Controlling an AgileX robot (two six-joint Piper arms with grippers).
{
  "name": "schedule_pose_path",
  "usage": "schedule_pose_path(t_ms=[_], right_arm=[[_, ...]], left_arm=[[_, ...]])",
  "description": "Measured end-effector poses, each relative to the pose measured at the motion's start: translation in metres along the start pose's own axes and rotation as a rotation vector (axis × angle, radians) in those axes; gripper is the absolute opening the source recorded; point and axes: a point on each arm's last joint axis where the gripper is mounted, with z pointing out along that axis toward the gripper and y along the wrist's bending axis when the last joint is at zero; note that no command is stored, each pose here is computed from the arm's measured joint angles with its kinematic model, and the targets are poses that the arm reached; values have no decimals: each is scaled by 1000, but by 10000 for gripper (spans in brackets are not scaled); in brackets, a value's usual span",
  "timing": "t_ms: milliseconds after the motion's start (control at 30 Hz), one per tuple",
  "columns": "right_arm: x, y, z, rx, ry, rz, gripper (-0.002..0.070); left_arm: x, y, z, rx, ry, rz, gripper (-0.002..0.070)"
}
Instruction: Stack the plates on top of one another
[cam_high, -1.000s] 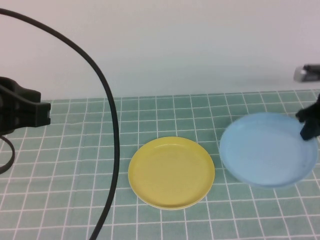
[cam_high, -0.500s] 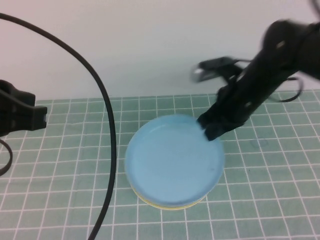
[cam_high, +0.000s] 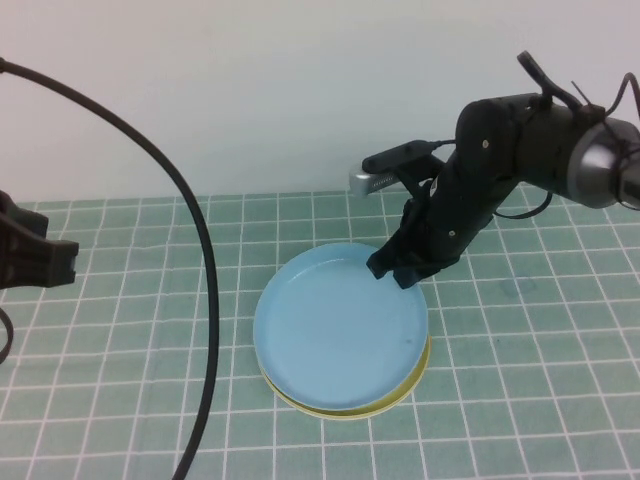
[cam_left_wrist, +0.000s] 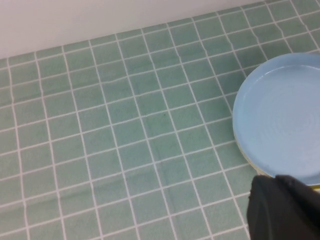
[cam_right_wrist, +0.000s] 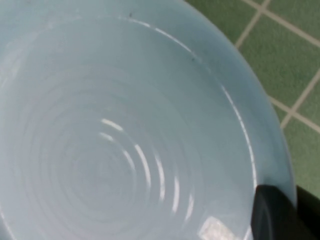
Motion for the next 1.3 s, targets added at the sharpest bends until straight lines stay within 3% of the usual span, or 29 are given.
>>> schedule_pose_path(t_ms=[367,633,900,1000,1200,1300], right_arm=[[5,-5,17,24,57,10,23],[6,-4,27,2,74,28,188],[2,-6,21,32,43,33,227],[-1,-5,4,48,12,20,211],[-3,0,-50,85,-37,3,46],[-2,4,-77,94,-66,-3,13]], left_arm=[[1,2,0,-18,14,10,0],[1,2,0,-18,14,10,0],[-5,2,0,-26,-53,25,0],[-6,2,-1,-25,-72,23,0],[14,1,5,-18,-71,15,0],[37,0,6,6,-140,1,-1]])
